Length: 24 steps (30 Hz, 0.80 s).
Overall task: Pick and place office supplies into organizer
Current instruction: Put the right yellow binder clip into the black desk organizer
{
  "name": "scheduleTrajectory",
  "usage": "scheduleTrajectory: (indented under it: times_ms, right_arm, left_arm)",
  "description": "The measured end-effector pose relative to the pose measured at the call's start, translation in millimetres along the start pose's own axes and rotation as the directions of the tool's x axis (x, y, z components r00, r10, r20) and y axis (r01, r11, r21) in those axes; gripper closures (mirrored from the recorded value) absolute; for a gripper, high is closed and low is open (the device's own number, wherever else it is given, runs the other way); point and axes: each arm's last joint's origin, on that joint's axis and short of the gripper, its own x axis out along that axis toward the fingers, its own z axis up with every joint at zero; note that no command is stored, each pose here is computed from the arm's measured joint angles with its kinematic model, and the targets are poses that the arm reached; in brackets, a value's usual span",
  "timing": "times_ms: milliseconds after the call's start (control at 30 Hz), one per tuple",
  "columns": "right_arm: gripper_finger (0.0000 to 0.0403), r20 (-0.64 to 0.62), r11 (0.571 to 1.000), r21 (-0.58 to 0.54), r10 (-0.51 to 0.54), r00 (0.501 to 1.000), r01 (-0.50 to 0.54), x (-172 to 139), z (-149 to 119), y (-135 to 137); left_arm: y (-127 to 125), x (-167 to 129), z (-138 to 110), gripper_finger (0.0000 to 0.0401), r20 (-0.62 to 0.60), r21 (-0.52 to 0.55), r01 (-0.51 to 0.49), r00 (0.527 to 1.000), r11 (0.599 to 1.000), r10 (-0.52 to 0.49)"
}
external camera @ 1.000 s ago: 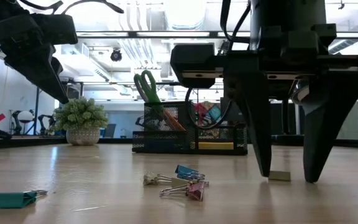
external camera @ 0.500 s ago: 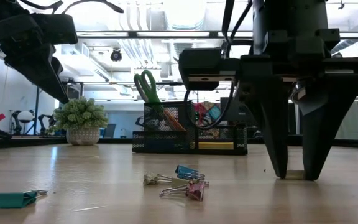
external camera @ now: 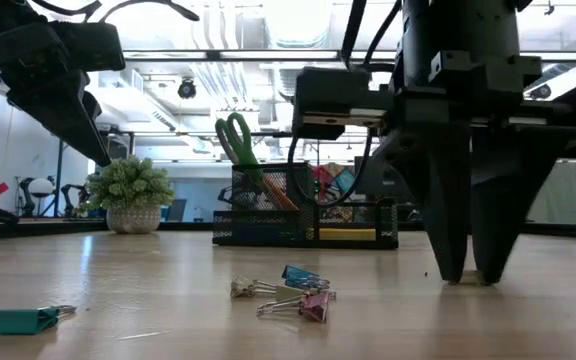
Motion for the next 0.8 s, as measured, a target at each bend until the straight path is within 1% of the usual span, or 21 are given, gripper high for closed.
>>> scheduleTrajectory:
  times_ms: [100,167,267,400,500,633,700,800]
  right_arm:
    - [0.0344,0.032,0.998,-0.057,-0.002,0.999,0.004,-6.2,0.5,1.7]
    - [0.0344,0.057,0.99,-0.143,0.031,0.998,-0.023,-12.2,-0.4,5.3]
    - [0.0344,0.073,0.959,-0.273,0.1,0.992,-0.076,-25.5,0.2,16.3]
    - [0.0344,0.103,0.908,-0.383,0.225,0.969,-0.17,-52.2,9.7,38.6]
    - [0.0344,0.164,0.875,-0.44,0.3,0.94,-0.202,-70.8,25.7,52.9]
    - [0.0345,0.196,0.85,-0.49,0.323,0.926,-0.193,-82.5,57.3,65.8]
    - [0.0345,0.213,0.852,-0.493,0.317,0.924,-0.179,-84.2,74.1,69.2]
    - [0.0345,0.239,0.88,-0.454,0.275,0.931,-0.144,-78.5,97.4,68.7]
  left_arm:
    - [-0.1,0.0,0.1,0.0202,0.001,-0.003,0.001,1.0,1.0,-0.001]
    - [-0.2,0.0,0.2,0.0202,0.002,-0.003,0.002,1.0,1.0,-0.002]
    - [-0.2,0.0,0.2,0.0202,0.002,-0.005,0.002,1.0,1.0,-0.002]
    - [-0.2,0.0,0.2,0.0202,0.002,-0.007,0.002,1.0,1.0,-0.002]
    - [-0.2,0.0,0.3,0.0202,0.003,-0.008,0.002,1.0,1.0,-0.002]
    - [-0.3,-0.1,0.3,0.0202,0.003,-0.013,0.002,1.0,1.0,-0.002]
    - [-0.2,-0.1,0.3,0.0202,0.003,-0.039,0.002,1.0,0.999,-0.002]
    - [0.2,-0.1,-0.2,0.0202,-0.002,-0.081,-0.003,1.0,0.997,0.003]
